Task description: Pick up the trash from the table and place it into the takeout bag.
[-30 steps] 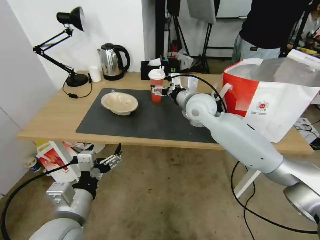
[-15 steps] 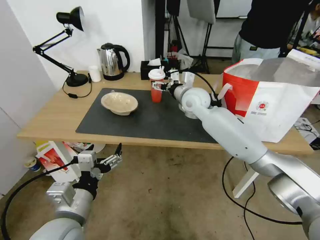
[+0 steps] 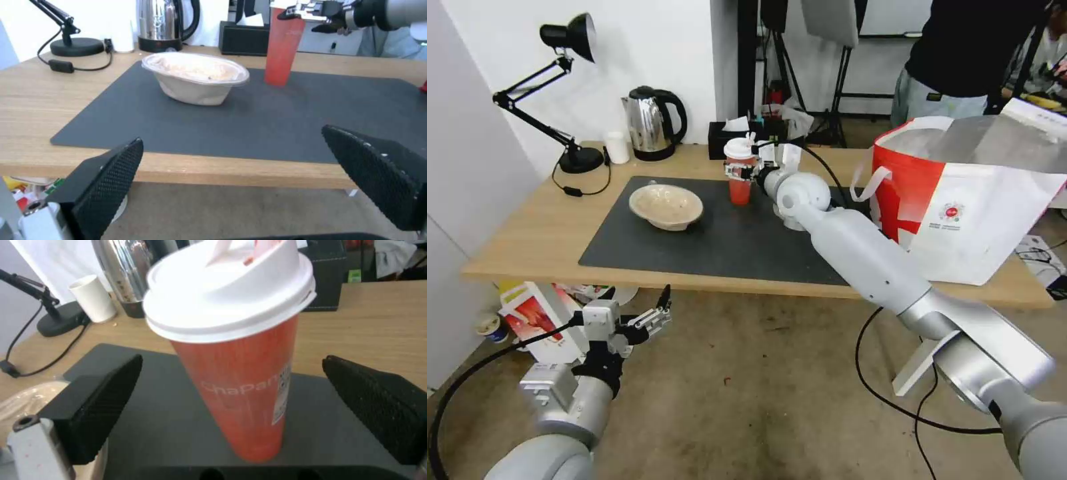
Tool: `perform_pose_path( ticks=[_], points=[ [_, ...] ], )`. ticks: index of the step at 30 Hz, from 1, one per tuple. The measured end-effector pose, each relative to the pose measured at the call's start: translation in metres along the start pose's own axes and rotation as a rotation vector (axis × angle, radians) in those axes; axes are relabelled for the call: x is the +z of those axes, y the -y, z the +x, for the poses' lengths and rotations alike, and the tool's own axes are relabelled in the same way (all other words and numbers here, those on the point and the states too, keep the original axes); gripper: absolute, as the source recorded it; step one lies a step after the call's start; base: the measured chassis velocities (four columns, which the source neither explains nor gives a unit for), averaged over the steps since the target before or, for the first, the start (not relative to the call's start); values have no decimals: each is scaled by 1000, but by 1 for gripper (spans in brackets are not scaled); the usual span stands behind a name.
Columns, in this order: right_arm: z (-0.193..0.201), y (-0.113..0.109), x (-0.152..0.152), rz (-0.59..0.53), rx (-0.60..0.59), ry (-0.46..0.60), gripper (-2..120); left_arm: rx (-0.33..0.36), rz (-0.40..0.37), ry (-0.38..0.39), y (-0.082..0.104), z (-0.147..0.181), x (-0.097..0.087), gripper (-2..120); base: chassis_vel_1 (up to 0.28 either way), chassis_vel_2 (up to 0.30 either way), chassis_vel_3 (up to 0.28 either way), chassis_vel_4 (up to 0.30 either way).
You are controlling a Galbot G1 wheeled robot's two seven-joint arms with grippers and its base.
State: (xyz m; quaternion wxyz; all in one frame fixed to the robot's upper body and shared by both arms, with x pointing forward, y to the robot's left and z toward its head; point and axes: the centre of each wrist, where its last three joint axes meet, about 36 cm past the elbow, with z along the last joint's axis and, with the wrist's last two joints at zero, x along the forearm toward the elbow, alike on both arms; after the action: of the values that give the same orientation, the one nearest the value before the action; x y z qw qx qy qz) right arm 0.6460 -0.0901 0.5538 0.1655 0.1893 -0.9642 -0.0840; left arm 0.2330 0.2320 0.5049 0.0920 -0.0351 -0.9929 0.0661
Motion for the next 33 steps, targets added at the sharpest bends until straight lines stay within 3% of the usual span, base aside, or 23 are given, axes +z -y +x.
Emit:
perform_pose_path(
  ticks=[15,22,33],
  points=[
    [-34,15,3,-27,-43,-8,99,4,-1,2,0,0,0,100,0,0,0,0],
    [-35,15,4,-31,-61,-8,83,2,1,2,0,1,-1,100,0,0,0,0],
    [-28,29,11,-31,-53,-9,46,2,4,6,1,0,-1,100,0,0,0,0]
  ],
)
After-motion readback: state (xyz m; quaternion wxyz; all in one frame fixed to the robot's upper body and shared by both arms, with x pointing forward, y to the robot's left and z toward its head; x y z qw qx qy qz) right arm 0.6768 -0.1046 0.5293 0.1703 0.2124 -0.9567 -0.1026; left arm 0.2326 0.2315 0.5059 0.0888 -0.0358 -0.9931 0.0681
